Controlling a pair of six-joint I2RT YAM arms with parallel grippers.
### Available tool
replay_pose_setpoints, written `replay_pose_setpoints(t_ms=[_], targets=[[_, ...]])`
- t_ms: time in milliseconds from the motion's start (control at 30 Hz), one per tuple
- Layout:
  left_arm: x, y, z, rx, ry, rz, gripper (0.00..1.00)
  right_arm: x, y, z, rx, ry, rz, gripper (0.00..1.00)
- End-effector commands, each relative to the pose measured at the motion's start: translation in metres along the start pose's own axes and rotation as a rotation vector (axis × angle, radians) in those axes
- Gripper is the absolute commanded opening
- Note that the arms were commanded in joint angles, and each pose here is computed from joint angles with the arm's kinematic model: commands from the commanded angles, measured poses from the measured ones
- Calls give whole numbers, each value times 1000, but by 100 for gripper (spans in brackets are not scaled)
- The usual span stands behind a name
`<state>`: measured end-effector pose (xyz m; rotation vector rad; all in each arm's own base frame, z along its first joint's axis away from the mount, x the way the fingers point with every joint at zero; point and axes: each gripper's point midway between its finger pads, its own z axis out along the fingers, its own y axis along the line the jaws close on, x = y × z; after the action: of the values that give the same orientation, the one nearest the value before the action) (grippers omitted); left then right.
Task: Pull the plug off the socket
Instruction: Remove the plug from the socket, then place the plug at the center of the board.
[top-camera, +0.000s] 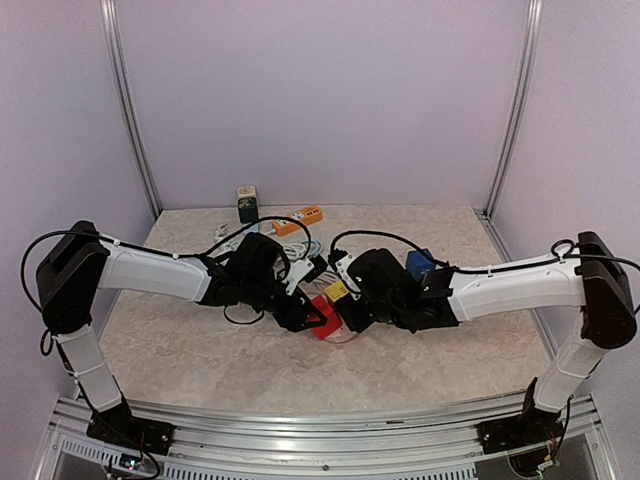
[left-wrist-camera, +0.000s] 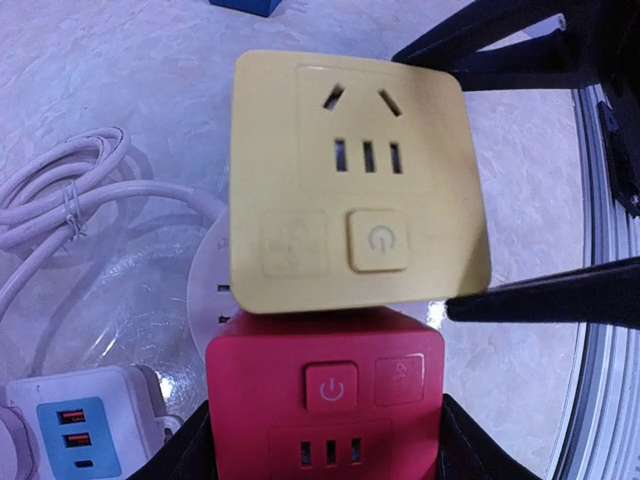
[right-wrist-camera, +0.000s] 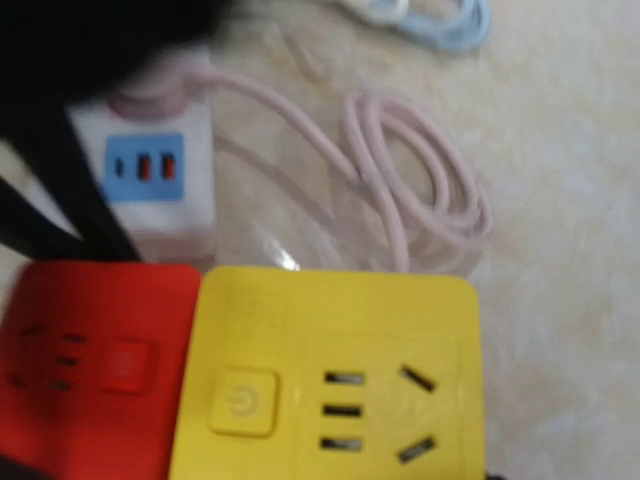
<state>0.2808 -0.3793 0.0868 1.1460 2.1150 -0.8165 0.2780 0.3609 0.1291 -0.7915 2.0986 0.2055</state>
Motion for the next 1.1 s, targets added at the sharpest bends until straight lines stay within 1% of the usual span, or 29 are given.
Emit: replay_pose_setpoints(t_ms=[0,133,367,567,700,900,1067], targets=[[56,24,11,-88,180,-81,14,-74,35,-44,-71,-256,-22,0],[56,24,11,-87,180,-81,14,-71,47,-45,-68,-260,-85,0],[56,25,9,-98,177,-81,14,-68,35,-40,11,-228,-55,0],[55,27,7,-115,171,-84,14,-73,15,-46,70,-230,9,0],[54,29,4,-129,163,-81,14,-75,-6,-54,110,-235,72,0],[53,31,-4,-141,141,-90,15,-68,-51,-64,211,-211,168,0],[44,27,-9,-128,113,-80,16,-37,-111,-62,314,-124,278,0]])
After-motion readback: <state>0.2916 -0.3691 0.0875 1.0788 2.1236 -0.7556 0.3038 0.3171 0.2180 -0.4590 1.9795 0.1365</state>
